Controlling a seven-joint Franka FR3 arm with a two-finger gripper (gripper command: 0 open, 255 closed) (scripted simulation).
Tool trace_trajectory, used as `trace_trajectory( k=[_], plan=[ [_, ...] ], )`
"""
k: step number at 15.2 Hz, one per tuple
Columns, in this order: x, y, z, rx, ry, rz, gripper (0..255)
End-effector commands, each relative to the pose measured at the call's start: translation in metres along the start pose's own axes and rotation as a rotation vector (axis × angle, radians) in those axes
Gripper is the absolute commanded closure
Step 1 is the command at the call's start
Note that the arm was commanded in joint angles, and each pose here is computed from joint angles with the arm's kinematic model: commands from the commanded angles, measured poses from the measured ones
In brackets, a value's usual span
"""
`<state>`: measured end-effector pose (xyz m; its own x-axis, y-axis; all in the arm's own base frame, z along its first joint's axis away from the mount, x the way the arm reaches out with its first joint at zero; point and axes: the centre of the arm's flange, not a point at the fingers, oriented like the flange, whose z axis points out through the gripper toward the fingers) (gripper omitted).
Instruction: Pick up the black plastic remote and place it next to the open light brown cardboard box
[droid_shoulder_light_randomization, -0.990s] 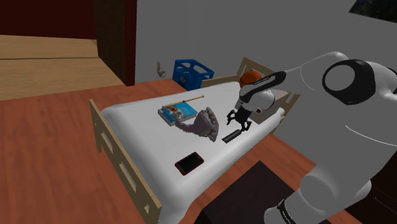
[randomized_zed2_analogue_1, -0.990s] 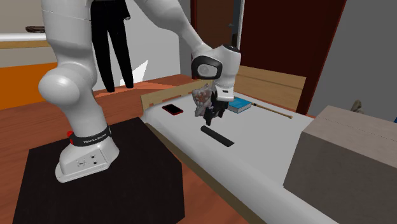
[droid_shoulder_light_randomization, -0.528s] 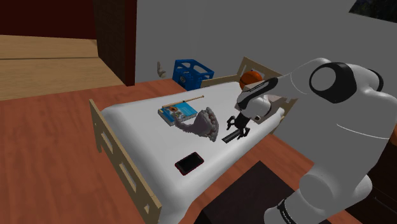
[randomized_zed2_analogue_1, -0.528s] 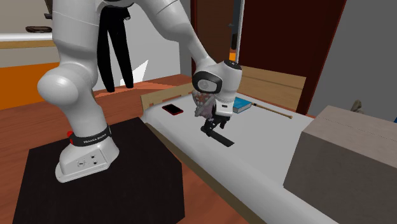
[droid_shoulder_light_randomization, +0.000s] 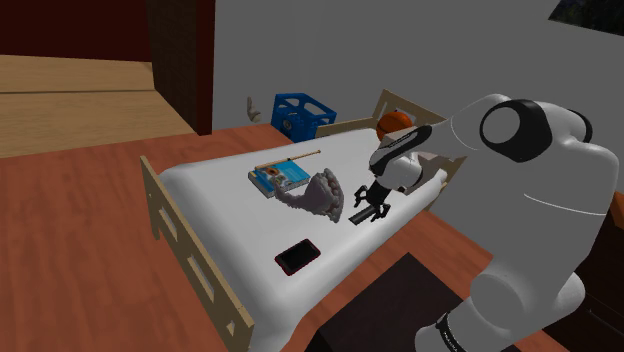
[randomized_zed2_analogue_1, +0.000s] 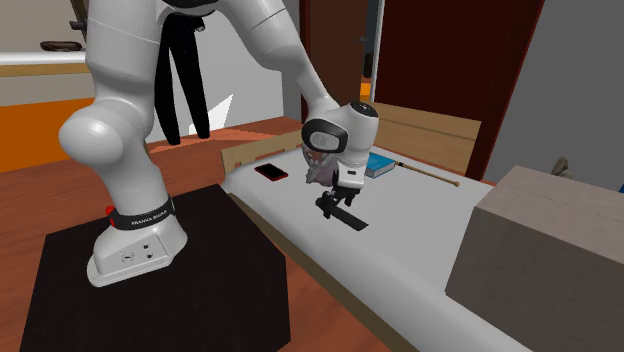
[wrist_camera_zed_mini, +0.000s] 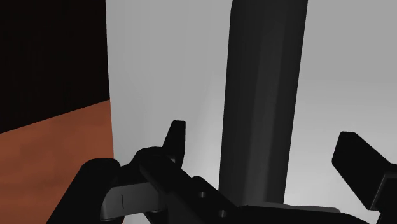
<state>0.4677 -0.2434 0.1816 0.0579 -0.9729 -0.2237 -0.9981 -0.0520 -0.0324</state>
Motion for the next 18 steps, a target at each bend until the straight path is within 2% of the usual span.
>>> trace_trajectory(
  k=[1, 2, 3, 12, 18],
  plan=[
    [0.000, 0.000, 0.000, 0.000, 0.000, 0.000, 0],
    [0.000, 0.000, 0.000, 0.000, 0.000, 0.000, 0],
    [0.000, 0.000, 0.000, 0.000, 0.000, 0.000, 255],
    [0.000, 0.000, 0.000, 0.000, 0.000, 0.000, 255],
    [-0.007, -0.001, -0.031, 0.000, 0.000, 0.000, 255]
  ],
)
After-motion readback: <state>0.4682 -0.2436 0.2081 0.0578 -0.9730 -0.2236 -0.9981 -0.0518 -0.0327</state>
